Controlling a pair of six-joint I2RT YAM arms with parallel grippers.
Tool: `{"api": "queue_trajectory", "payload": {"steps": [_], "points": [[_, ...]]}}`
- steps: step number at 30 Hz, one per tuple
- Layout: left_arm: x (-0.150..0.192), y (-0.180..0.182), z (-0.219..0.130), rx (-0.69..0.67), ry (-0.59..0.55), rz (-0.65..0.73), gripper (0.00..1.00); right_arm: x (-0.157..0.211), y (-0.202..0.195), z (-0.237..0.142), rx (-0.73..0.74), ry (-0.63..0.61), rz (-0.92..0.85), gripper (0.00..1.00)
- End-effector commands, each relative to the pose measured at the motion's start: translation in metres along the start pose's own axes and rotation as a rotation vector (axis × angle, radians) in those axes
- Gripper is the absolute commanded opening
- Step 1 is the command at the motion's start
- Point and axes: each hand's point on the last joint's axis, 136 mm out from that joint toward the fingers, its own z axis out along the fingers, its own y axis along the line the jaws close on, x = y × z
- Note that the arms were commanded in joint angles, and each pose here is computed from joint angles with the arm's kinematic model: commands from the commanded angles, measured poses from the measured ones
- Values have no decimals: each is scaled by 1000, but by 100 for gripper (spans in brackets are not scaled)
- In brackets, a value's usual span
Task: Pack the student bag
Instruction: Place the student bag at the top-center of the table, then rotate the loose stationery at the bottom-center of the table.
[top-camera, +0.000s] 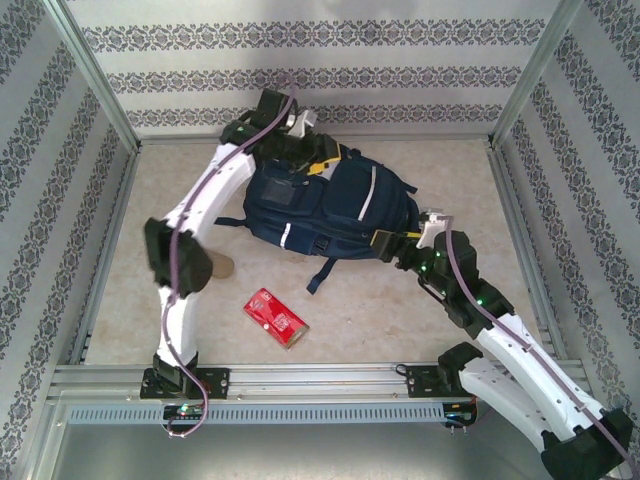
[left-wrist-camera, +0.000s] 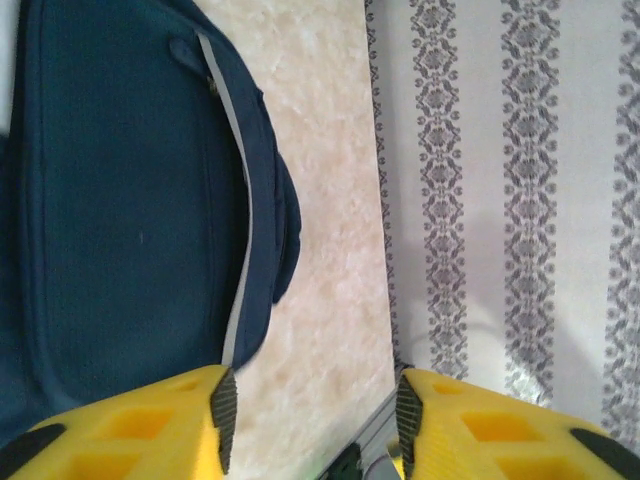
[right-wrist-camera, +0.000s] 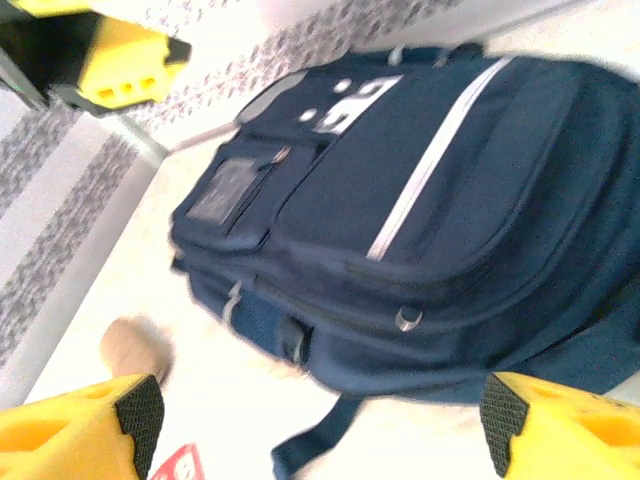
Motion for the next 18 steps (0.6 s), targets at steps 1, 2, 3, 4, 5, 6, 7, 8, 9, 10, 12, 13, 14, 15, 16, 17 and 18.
{"api": "queue_trajectory", "payload": {"steps": [1,2,3,4,5,6,7,8,9,10,12,13,14,15,16,17,18], "points": [[12,-20,-49,-5,-141,147,52,36,30,2,-124,157,-77,82],[25,-9,-56,-30,-142,142,52,47,39,4,-150,201,-89,82],[38,4,-59,-58,-142,131,54,60,50,6,-179,250,-105,82],[51,17,-63,-85,-141,116,55,72,58,8,-196,295,-117,81],[65,34,-66,-117,-134,90,56,85,66,10,-216,345,-125,81],[80,51,-67,-143,-122,60,57,97,74,12,-236,393,-122,81],[93,66,-66,-162,-107,32,57,107,82,13,-264,434,-113,81],[107,84,-65,-185,-90,-9,57,118,92,15,-301,478,-102,80],[120,101,-65,-204,-82,-48,57,128,102,17,-334,519,-100,80],[129,112,-64,-208,-82,-78,57,135,109,18,-353,552,-112,80],[155,142,-63,-237,-85,-156,57,151,116,27,-333,625,-163,80],[165,154,-64,-253,-90,-191,57,159,117,33,-303,661,-188,79],[179,171,-64,-278,-92,-239,58,165,117,39,-284,695,-203,79],[191,183,-65,-293,-96,-279,58,173,118,46,-264,735,-210,78],[200,193,-67,-308,-104,-313,59,180,119,53,-254,772,-204,76],[208,202,-68,-321,-108,-337,60,189,121,58,-262,812,-191,75],[216,209,-69,-320,-118,-361,63,198,124,62,-273,852,-167,75]]}}
